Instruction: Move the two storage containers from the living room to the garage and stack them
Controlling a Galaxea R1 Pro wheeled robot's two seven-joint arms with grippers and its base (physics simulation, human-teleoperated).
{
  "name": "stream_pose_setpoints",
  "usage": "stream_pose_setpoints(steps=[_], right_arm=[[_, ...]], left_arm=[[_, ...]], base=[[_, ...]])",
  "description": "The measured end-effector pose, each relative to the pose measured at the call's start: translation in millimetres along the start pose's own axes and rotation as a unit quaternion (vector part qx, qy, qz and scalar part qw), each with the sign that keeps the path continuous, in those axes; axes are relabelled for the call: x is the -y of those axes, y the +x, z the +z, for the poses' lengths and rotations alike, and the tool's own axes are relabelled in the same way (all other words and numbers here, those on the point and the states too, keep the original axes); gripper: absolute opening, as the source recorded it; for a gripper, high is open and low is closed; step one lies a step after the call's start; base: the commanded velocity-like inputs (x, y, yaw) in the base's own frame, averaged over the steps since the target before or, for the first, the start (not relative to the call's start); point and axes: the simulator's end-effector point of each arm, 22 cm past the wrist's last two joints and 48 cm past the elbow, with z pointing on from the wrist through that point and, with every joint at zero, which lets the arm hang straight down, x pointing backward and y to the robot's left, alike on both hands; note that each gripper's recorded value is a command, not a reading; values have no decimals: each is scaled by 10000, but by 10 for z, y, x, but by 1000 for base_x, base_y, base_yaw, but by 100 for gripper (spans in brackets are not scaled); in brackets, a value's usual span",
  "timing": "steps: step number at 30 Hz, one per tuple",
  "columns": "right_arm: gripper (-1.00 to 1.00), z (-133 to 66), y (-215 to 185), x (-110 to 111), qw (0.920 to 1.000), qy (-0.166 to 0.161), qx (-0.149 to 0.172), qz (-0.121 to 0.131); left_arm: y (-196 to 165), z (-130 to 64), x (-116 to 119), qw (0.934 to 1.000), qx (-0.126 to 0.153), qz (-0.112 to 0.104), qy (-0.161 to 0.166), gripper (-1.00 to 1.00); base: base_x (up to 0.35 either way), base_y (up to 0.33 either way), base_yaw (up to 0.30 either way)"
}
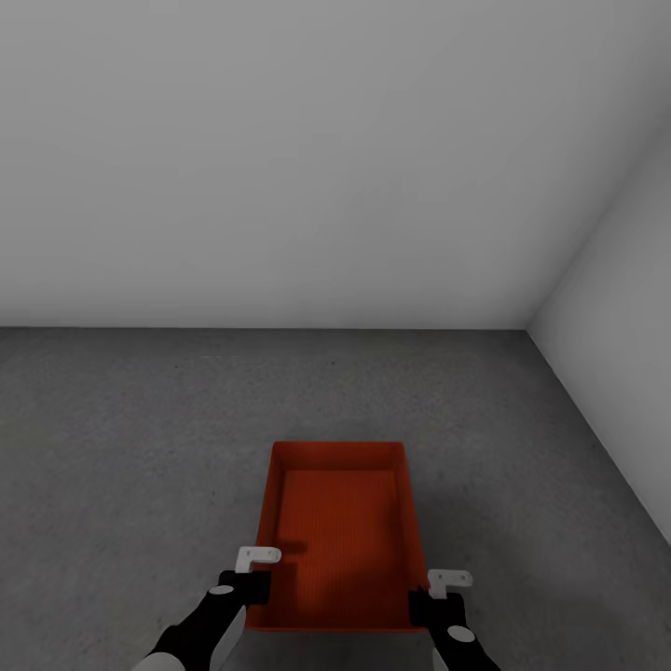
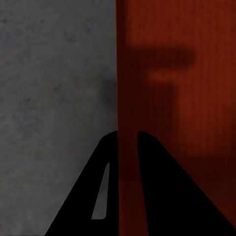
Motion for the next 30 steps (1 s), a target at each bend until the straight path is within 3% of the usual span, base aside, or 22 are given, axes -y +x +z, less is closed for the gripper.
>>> stream_pose_setpoints(steps=[30], right_arm=[[-100,1,-1,7,10000,-2,3,3]], left_arm=[[-3,-1,7,10000,2,2,-3,-100]], base=[[0,0,0]])
